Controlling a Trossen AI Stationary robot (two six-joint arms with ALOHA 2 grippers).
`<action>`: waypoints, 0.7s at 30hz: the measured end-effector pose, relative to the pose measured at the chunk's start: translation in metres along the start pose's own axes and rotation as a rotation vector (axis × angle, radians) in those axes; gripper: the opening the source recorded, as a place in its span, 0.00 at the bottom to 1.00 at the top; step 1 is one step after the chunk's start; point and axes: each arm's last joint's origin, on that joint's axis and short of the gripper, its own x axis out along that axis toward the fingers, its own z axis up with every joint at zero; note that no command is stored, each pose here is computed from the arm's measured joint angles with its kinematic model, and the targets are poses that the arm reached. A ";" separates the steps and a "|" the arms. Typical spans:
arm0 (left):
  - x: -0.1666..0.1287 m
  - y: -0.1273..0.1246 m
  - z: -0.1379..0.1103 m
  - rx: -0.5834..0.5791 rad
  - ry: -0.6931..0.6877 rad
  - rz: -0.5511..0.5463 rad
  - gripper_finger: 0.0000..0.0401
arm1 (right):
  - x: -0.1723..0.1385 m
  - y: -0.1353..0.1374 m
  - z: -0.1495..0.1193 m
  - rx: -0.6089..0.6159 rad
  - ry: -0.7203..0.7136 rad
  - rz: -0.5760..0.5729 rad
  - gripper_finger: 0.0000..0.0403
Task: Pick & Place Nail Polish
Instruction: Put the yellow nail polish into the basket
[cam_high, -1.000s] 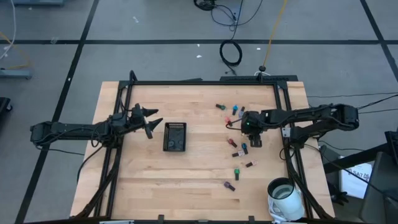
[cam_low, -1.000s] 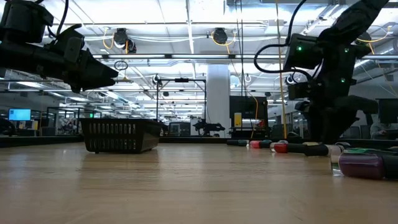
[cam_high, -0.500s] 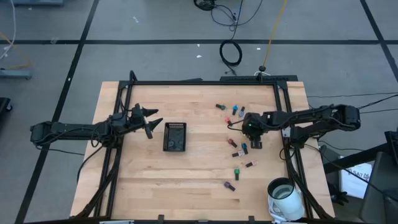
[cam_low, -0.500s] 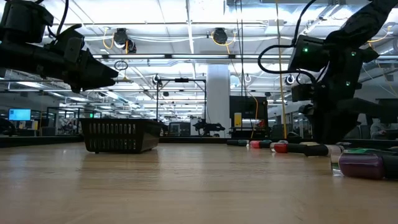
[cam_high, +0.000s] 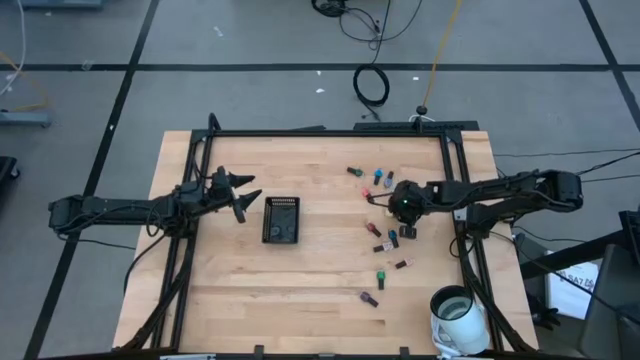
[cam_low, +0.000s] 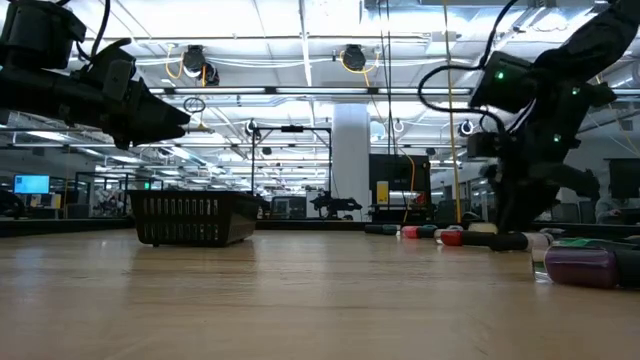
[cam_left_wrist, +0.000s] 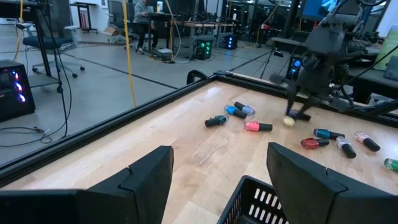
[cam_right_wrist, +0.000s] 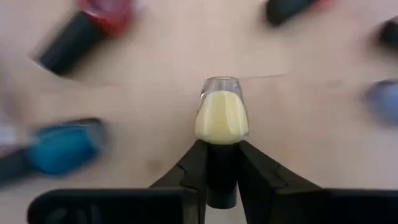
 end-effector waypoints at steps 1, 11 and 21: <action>0.000 0.000 0.000 0.000 -0.001 0.000 0.64 | -0.004 0.000 0.002 -0.007 -0.037 -0.012 0.12; 0.000 0.000 0.000 0.000 0.000 0.000 0.64 | -0.044 0.008 0.034 -0.109 -0.555 -0.047 0.12; 0.000 0.000 0.002 -0.012 -0.024 -0.003 0.64 | -0.031 0.027 0.025 -0.188 -0.815 0.011 0.12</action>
